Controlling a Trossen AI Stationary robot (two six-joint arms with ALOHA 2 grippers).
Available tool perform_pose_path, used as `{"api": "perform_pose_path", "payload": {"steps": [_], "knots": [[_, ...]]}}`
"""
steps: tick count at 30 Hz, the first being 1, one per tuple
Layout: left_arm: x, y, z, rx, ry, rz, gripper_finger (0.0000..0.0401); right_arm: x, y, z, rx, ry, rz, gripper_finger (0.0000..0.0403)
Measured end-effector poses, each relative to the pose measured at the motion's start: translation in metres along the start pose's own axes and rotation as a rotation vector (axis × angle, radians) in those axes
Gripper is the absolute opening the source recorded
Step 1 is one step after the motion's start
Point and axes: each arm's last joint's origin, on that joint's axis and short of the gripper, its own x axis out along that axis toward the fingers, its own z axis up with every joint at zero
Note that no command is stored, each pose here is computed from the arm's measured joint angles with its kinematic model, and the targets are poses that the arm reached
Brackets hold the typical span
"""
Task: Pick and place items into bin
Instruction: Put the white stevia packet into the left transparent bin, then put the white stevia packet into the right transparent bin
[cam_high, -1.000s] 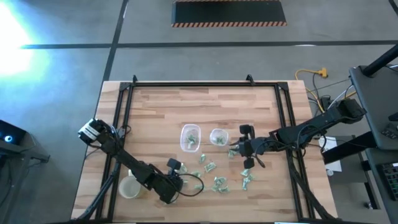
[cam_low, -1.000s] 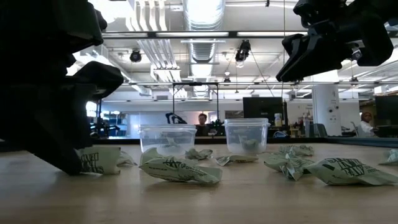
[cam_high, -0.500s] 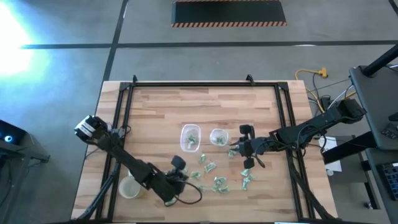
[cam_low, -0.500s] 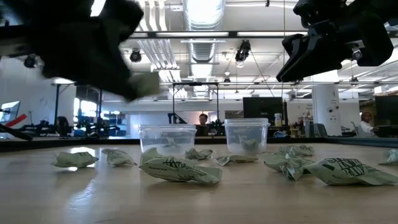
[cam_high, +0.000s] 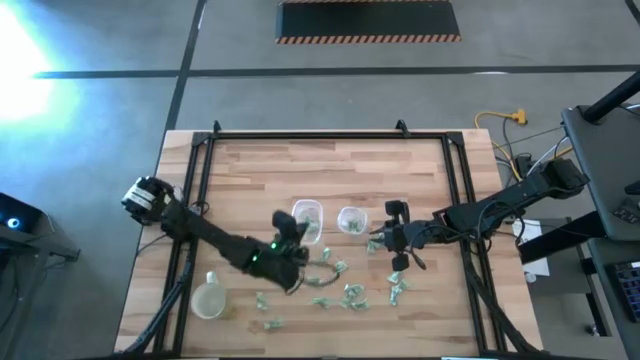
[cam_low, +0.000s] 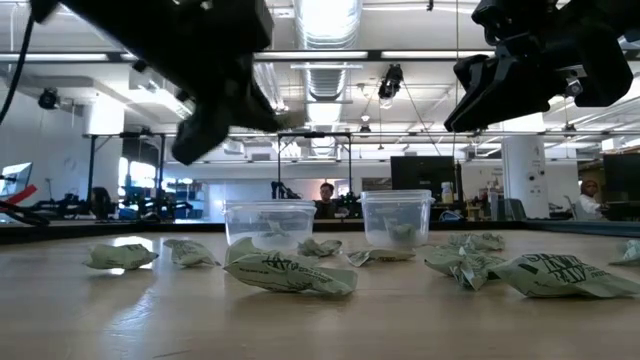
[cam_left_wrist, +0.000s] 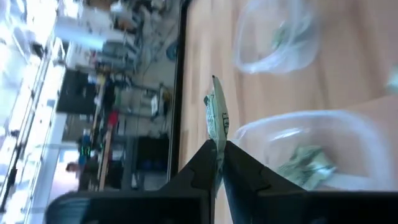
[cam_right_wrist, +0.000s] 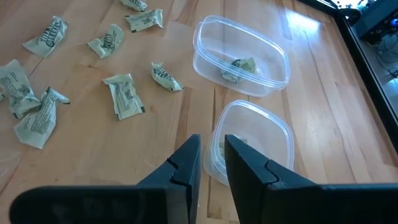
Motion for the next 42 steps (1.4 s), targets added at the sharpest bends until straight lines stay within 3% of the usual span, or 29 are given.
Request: {"api": "perform_pose_path", "payload": {"steps": [3, 11, 26, 37, 42], "knots": [[0.016, 0.007, -0.005, -0.017, 0.030, -0.044, 0.0006, 0.000, 0.000, 0.000, 0.000, 0.000, 0.000, 0.0063], [0.040, 0.019, -0.013, -0.088, 0.006, -0.359, 0.0006, 0.000, 0.000, -0.001, -0.001, 0.003, 0.000, 0.0061], [0.045, 0.020, -0.026, -0.107, 0.118, -0.385, 0.0011, 0.000, 0.000, -0.001, -0.001, 0.004, 0.001, 0.0061], [0.045, 0.021, -0.026, -0.100, 0.125, -0.356, 0.0106, 0.000, 0.000, -0.002, 0.043, 0.012, 0.008, 0.0059], [0.040, 0.033, -0.020, -0.130, 0.093, -0.344, 0.0121, -0.001, 0.005, -0.012, 0.121, 0.115, 0.128, 0.0063]]}}
